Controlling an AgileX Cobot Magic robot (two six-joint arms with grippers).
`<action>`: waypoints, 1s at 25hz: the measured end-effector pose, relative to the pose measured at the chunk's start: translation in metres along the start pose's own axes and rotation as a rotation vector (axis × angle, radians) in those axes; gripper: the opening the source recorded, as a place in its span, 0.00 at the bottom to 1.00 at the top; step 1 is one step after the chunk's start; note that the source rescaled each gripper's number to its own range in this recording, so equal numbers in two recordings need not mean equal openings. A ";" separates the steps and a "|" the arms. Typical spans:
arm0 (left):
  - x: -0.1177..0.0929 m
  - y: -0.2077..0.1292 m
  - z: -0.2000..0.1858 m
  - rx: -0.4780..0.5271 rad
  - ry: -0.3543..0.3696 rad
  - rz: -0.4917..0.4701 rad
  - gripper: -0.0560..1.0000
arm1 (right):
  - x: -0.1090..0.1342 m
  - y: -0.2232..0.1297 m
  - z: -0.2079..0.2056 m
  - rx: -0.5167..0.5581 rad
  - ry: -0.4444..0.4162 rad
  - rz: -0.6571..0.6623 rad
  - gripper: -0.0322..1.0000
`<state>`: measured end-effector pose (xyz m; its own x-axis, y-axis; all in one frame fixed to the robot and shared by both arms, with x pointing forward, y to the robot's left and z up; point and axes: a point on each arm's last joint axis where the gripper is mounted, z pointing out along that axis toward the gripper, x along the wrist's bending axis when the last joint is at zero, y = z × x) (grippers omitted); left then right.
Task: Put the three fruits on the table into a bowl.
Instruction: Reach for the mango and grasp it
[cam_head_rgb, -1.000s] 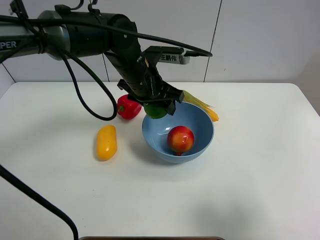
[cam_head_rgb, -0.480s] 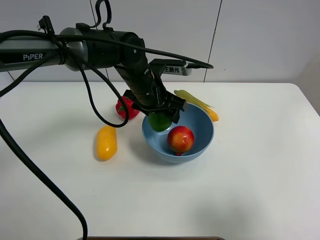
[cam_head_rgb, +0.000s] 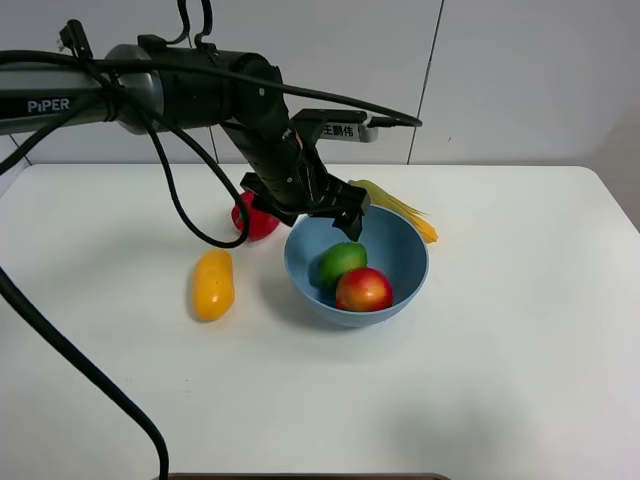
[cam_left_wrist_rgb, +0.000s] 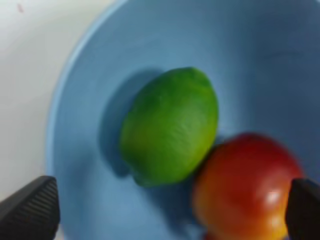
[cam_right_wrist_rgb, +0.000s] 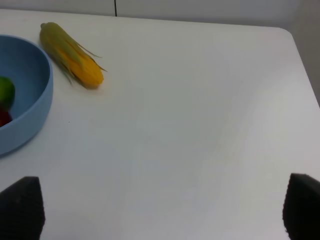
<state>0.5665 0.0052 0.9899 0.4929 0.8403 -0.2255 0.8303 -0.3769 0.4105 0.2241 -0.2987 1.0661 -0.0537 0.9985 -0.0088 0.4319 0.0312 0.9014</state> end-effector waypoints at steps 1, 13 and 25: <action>0.004 0.001 -0.005 0.001 0.003 -0.016 0.77 | 0.000 0.000 0.000 0.000 0.000 0.000 0.84; 0.073 0.003 -0.068 0.057 0.215 -0.171 0.82 | 0.000 0.000 0.000 -0.001 0.000 0.000 0.84; 0.116 -0.020 -0.063 0.194 0.329 -0.279 0.97 | 0.000 0.000 0.000 -0.001 0.000 0.000 0.84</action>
<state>0.5907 0.1349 1.0113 0.1615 0.9869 0.0008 0.9680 -0.1586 0.1944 0.2241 -0.2987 1.0662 -0.0537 0.9985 -0.0088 0.4312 0.0312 0.9017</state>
